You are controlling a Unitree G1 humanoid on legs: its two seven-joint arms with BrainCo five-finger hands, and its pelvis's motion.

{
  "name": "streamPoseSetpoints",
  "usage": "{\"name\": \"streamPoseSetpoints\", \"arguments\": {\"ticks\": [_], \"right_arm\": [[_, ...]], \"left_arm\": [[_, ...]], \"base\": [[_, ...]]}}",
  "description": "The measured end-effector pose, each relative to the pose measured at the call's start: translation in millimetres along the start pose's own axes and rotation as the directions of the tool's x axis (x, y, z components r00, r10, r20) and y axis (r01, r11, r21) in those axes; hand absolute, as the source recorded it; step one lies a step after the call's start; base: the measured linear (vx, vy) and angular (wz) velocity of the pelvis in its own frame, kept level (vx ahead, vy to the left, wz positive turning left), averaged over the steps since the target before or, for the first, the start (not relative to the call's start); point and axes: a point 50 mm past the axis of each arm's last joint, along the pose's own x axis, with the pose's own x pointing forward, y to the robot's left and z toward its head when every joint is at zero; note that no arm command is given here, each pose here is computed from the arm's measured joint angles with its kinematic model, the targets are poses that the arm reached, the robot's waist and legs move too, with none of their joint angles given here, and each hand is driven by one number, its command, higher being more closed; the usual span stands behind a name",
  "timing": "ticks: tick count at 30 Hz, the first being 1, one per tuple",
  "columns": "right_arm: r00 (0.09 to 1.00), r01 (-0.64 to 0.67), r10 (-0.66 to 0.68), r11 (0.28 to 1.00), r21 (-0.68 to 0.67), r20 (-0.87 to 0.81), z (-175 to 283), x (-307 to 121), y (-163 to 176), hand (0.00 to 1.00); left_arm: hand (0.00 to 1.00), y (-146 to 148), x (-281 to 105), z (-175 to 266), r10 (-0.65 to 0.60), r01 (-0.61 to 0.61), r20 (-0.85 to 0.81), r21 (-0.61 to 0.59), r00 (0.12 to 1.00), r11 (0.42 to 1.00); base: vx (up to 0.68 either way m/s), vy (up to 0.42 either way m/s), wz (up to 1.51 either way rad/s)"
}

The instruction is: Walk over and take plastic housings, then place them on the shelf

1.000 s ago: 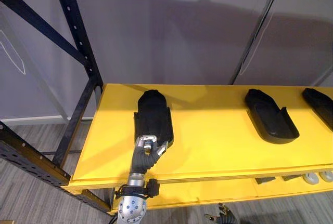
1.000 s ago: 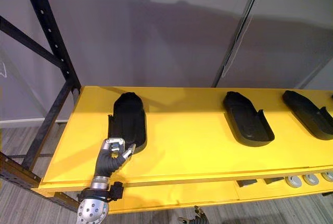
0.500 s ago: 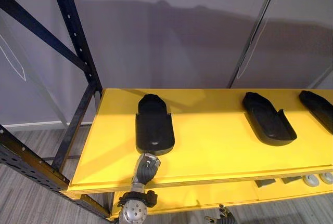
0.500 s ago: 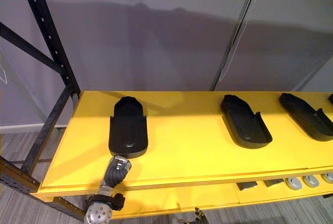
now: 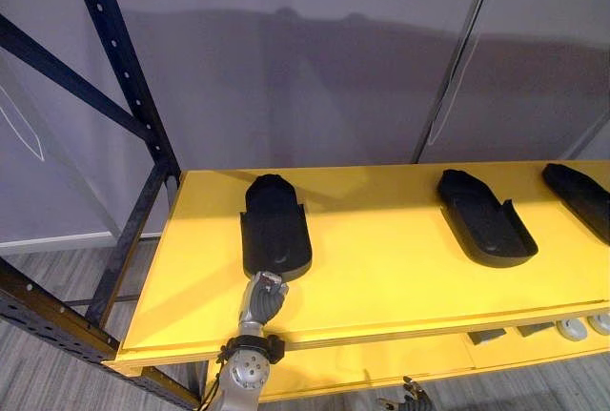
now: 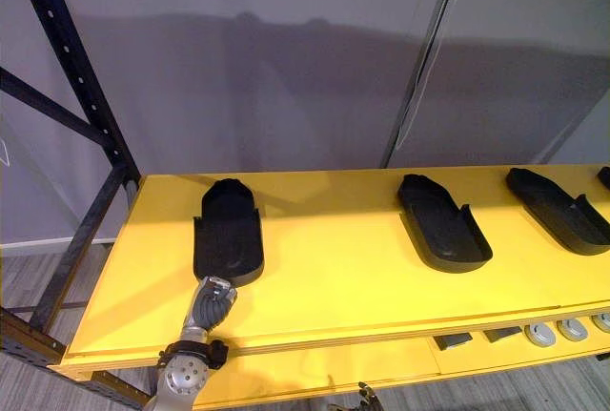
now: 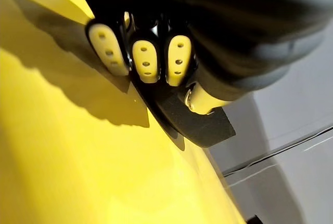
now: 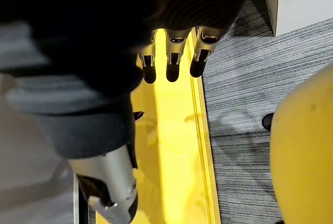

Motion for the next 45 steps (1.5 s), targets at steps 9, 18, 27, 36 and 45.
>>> {"name": "streamPoseSetpoints", "arguments": {"ticks": [9,18,27,36,45], "right_arm": [[1.0,-0.002,0.002,1.0,-0.001,-0.005,0,1,0,0.0],[1.0,-0.008,0.008,1.0,-0.003,0.002,4,3,2,0.0],[1.0,-0.019,0.019,1.0,0.008,0.005,5,3,7,0.0],[1.0,-0.021,0.021,1.0,0.01,-0.013,2,3,9,0.0],[0.999,-0.027,0.027,1.0,-0.01,-0.017,1,3,13,0.0]], "left_arm": [[1.0,0,12,1,0.017,-0.017,-0.01,0.011,1.0,1.0],[1.0,4,14,-3,0.034,-0.033,-0.026,0.011,0.999,0.999],[1.0,48,3,54,0.238,-0.212,0.214,-0.136,0.947,0.968],[1.0,118,-42,85,0.576,-0.475,0.331,-0.342,0.747,0.811],[1.0,153,-74,56,0.78,-0.682,0.153,-0.405,0.607,0.609]], "base": [[-0.02,-0.005,0.01],[-0.08,0.006,0.0],[-0.01,0.012,0.02],[0.06,0.031,0.16],[-0.03,-0.001,0.16]]}}
